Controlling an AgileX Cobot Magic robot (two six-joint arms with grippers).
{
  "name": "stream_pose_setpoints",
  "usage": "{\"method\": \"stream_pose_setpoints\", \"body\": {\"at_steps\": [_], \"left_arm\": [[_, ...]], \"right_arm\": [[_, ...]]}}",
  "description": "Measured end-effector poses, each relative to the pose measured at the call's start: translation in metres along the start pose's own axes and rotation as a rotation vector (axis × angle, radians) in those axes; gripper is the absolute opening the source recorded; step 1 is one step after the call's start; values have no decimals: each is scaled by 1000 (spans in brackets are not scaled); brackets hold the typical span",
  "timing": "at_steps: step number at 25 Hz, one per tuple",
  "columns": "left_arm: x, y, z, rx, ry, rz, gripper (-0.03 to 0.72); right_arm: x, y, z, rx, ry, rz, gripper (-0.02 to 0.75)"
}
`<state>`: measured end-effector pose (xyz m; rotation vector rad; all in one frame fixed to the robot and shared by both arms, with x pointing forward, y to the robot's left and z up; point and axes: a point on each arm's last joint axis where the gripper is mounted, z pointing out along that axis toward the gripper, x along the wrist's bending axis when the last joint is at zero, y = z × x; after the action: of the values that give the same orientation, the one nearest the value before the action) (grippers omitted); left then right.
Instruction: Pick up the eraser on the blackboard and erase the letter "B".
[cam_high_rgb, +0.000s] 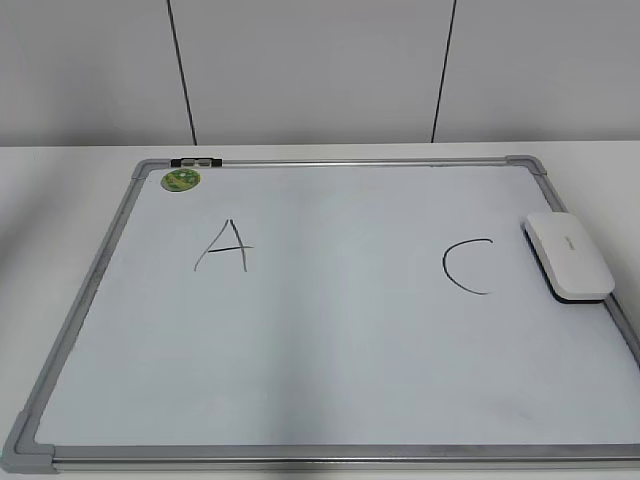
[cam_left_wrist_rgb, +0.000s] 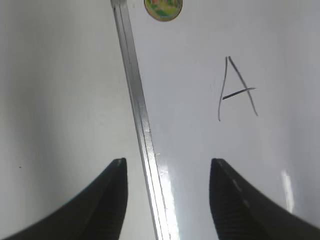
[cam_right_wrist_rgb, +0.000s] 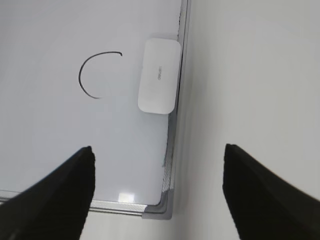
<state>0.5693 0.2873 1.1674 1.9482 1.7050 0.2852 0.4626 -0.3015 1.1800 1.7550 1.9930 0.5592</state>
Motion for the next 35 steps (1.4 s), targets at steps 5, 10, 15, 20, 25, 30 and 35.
{"method": "stream_pose_setpoints", "body": {"at_steps": [5,10,15,20,25,30,35], "left_arm": [[-14,-21,-45,-73,9,24,389],[-23,-41,-71,-121,13,38,389],[-38,-53,-88,-157,-5,80,389],[-51,-64,-101,-182,-28,122,389],[-51,-78,-96,-151,-30,115,389],[-47,-96,-77,-71,-35,95,389],[-44,-117,-65,-11,-39,80,389]], "right_arm": [[3,-48,-20,-19,-54,-10,590],[10,-100,-28,-54,-67,21,590],[21,-163,-32,-119,-56,58,590],[29,-219,-19,-136,-52,63,590],[34,-252,-12,-178,-56,68,590],[34,-253,-10,-254,-64,67,590],[33,-252,-4,-266,-69,79,589]]}}
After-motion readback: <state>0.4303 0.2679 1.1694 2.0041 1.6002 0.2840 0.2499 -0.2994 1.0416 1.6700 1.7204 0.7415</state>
